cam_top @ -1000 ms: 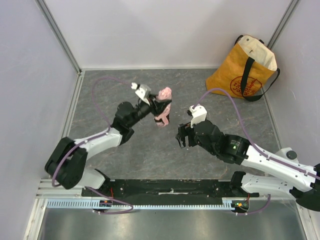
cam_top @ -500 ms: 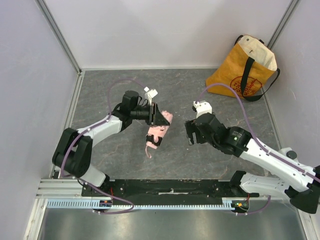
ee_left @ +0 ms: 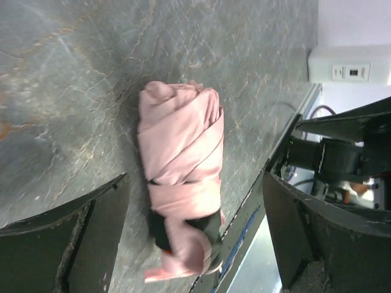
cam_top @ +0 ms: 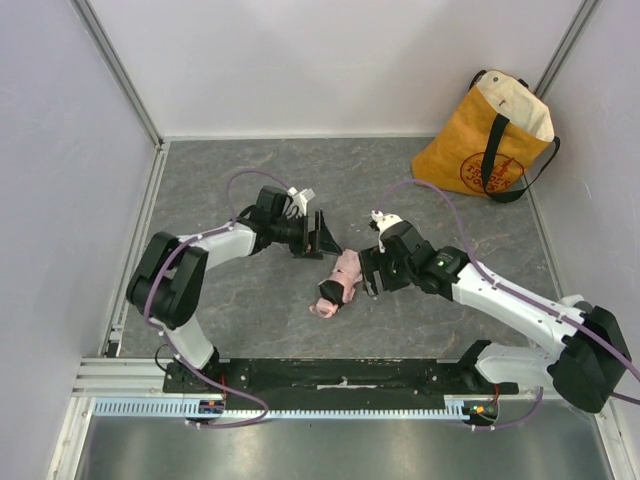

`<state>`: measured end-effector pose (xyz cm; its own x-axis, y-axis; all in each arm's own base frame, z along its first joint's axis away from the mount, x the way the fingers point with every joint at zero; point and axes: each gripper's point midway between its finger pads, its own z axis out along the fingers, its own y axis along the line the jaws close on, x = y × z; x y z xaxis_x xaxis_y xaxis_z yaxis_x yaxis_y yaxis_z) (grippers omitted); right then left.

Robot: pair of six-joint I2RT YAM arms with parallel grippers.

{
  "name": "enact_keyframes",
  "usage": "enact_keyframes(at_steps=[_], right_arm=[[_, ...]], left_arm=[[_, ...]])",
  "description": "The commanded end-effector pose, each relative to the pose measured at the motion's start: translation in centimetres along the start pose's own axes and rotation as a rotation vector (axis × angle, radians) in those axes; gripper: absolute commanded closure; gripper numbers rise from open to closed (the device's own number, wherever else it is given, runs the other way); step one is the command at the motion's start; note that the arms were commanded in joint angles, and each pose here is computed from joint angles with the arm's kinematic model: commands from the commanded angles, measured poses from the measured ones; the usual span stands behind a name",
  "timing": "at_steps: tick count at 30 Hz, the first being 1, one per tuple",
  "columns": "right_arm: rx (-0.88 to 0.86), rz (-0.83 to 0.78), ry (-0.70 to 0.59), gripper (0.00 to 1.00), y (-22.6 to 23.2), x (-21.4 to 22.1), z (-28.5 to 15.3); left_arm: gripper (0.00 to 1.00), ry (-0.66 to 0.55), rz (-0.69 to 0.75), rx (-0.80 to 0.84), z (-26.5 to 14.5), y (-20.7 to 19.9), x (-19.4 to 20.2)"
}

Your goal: Put away the umbrella

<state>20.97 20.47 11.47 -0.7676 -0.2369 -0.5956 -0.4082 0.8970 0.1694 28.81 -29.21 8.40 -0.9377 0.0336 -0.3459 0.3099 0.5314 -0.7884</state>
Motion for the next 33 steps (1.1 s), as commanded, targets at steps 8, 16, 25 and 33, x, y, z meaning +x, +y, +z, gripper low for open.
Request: enact_keyframes(at_steps=[8,16,25,33], right_arm=[[-0.075,0.222,0.001,0.1,2.1,-0.4,3.6],[-0.14,0.616,-0.058,0.11,3.1,-1.4,5.4],[-0.239,0.642,-0.039,0.17,4.1,0.0,8.3],[-0.359,0.643,-0.138,0.26,4.9,-0.6,10.1]], left_arm=[[0.14,-0.347,0.234,-0.208,-11.2,-4.2,-2.5],[0.28,-0.322,0.154,-0.042,-11.2,-5.2,3.2],[0.16,-0.246,0.112,0.066,-5.7,-4.9,6.3],[0.25,-0.298,0.164,0.031,-5.6,-4.9,5.7]])
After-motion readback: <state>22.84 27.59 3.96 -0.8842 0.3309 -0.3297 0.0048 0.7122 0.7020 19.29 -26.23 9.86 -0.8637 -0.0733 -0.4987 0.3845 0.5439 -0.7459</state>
